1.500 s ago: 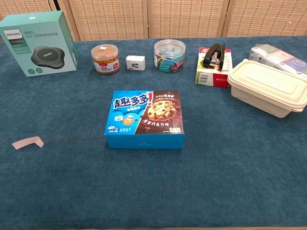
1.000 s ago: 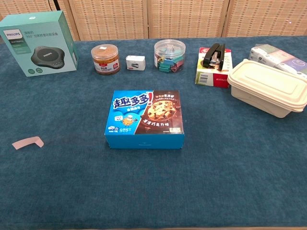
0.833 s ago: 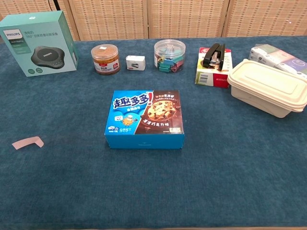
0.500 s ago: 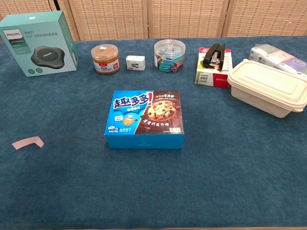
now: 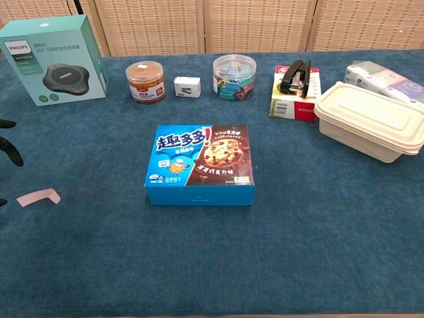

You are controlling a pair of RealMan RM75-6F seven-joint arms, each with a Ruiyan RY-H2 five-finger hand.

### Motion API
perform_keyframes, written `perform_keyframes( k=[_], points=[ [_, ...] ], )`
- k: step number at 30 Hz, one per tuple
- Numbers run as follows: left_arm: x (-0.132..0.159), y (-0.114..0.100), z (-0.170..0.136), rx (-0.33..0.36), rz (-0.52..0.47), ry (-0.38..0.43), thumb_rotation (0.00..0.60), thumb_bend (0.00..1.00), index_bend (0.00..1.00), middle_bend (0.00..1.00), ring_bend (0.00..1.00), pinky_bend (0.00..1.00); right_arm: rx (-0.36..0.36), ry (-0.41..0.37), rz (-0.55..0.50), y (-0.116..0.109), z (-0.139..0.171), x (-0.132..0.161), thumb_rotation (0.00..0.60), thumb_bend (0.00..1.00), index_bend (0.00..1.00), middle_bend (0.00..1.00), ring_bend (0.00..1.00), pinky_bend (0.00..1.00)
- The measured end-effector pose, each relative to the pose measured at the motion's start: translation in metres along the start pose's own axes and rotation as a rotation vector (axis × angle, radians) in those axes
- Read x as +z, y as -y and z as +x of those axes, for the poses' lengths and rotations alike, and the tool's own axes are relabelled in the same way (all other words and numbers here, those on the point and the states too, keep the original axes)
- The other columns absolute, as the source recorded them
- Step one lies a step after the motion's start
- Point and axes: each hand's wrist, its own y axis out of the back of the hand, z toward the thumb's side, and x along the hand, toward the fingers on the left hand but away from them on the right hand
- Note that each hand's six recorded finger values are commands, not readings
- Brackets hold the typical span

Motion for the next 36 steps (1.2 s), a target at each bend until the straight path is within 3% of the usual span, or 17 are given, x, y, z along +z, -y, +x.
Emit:
perform_keyframes(
  k=[14,21,36],
  points=[
    [0.011,0.029,0.011,-0.006,0.003,-0.031,0.6,0.25,0.46,0.0,0.0,0.0,0.001,-0.002,-0.003,0.0,-0.001,0.0,0.6,0.0,0.05,0.0,0.0,0.0],
    [0.013,0.033,0.013,-0.017,-0.015,-0.032,0.6,0.33,0.47,0.0,0.0,0.0,0.003,-0.002,-0.002,0.001,0.0,0.0,0.6,0.0,0.05,0.0,0.0,0.0],
    [0.016,0.037,0.009,-0.039,-0.013,-0.033,0.6,0.35,0.5,0.0,0.0,0.0,0.005,-0.003,-0.005,0.001,-0.001,0.001,0.6,0.0,0.04,0.0,0.0,0.0]
  ],
)
